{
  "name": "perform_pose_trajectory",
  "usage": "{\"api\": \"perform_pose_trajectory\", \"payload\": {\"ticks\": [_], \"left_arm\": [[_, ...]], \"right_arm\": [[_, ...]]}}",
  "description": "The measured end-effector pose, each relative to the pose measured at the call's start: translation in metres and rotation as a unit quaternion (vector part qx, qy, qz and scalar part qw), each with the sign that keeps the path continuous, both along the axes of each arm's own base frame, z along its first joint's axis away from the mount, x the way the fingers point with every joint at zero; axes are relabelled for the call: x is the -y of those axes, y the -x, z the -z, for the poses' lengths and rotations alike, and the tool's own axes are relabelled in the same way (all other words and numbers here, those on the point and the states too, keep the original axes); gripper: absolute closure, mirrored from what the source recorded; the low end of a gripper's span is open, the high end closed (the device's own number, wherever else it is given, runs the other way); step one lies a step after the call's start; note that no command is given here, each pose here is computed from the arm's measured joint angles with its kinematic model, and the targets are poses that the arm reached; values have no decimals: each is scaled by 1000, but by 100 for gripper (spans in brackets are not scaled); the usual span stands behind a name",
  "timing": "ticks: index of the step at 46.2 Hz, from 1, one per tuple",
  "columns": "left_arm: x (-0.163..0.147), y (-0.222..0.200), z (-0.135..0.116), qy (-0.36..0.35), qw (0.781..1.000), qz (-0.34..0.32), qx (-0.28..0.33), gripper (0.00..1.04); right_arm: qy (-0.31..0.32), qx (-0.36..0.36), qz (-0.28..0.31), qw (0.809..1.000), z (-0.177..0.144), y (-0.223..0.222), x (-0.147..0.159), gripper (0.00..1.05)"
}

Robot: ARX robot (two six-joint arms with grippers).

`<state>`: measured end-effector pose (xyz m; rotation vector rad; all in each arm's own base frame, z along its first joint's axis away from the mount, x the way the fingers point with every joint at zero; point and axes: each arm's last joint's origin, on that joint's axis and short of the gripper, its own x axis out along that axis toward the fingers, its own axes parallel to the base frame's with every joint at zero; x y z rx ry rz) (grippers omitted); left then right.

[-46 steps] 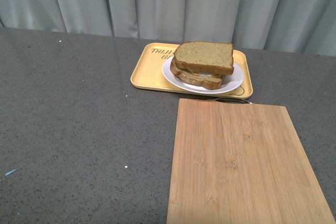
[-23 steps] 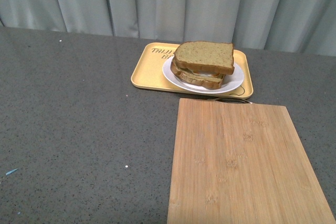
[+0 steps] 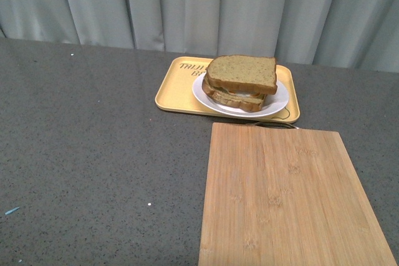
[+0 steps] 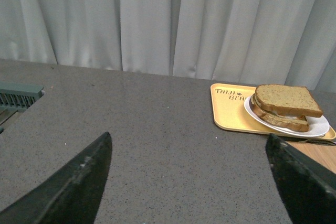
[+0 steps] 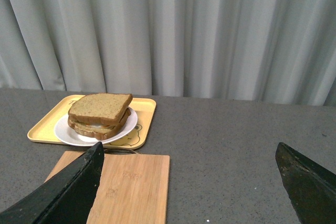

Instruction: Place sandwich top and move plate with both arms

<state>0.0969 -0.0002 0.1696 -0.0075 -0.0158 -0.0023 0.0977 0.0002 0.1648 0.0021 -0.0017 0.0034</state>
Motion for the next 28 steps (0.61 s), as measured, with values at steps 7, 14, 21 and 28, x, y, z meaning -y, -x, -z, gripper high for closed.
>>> {"api": "perform_pose_trajectory", "payload": {"ticks": [7,14,21,28], "left_arm": [[0,0,0,0,1000,0,0,7],[0,0,0,0,1000,0,0,7],[0,0,0,0,1000,0,0,7],[0,0,0,0,1000,0,0,7]], "right_arm": [[0,0,0,1000,0,0,0,9],[0,0,0,1000,0,0,0,9],[0,0,0,1000,0,0,0,9],[0,0,0,1000,0,0,0,9]]}}
